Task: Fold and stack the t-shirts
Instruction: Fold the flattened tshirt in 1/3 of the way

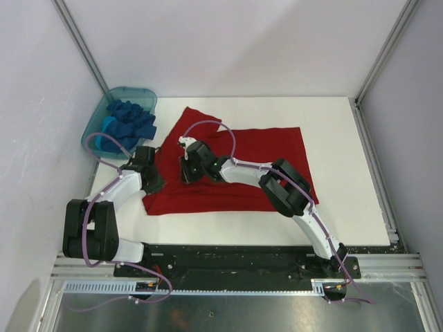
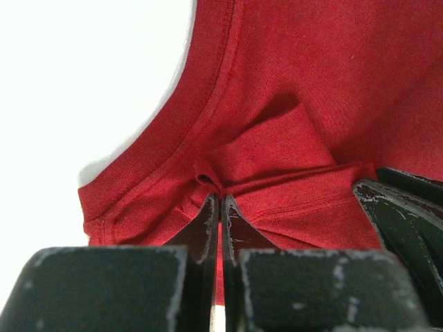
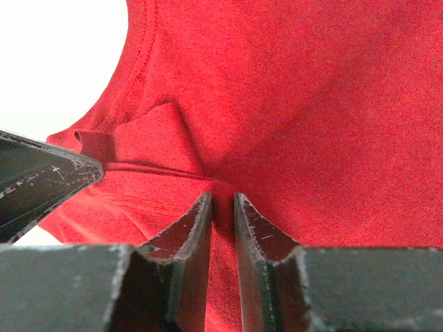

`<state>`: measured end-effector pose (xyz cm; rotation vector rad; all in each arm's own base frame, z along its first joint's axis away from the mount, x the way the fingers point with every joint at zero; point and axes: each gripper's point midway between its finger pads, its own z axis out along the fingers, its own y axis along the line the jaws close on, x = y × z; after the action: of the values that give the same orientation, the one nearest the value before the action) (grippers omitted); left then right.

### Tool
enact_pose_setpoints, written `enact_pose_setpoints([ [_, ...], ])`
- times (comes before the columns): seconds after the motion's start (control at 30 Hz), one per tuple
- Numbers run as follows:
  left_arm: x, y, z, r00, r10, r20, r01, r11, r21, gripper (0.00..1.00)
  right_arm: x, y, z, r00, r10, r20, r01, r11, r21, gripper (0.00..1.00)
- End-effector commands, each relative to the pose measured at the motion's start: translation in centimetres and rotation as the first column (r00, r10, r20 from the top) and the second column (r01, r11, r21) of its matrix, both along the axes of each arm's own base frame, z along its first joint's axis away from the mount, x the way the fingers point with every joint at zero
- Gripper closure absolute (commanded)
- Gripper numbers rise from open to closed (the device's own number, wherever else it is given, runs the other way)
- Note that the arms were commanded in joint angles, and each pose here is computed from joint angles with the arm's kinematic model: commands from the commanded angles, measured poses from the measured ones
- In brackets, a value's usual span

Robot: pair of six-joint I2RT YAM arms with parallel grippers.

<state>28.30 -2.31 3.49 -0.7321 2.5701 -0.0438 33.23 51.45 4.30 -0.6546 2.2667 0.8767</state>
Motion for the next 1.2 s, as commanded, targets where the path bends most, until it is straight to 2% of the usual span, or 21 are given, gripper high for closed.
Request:
enact_pose_setpoints([
  [0.0, 0.7, 0.2, 1.1, 0.999, 0.019, 0.050, -0.019, 1.000, 0.005, 1.00, 1.2, 0.6, 2.3, 0.998, -0.035, 0.053, 0.033, 0.999, 0.034, 0.80],
  [0.2, 1.0, 0.2, 1.4, 0.998, 0.015, 0.062, -0.015, 1.000, 0.009, 1.00, 1.5, 0.4, 3.2, 0.996, -0.057, 0.068, 0.054, 0.997, 0.046, 0.95],
  [0.37, 1.4, 0.2, 2.2, 0.996, 0.006, 0.084, -0.007, 1.000, 0.013, 1.00, 2.0, -0.4, 4.0, 0.990, -0.103, 0.097, 0.099, 0.994, 0.043, 0.99],
  [0.83, 6.4, -0.3, 5.9, 0.983, -0.016, 0.183, 0.012, 1.000, 0.023, 1.00, 4.4, -4.0, 8.2, 0.910, -0.324, 0.259, 0.317, 0.946, 0.069, 1.00],
  [1.17, 11.1, -1.5, 6.3, 0.974, -0.052, 0.220, 0.045, 0.998, 0.038, 0.97, 5.7, -5.9, 7.0, 0.856, -0.436, 0.278, 0.449, 0.893, 0.020, 1.00],
])
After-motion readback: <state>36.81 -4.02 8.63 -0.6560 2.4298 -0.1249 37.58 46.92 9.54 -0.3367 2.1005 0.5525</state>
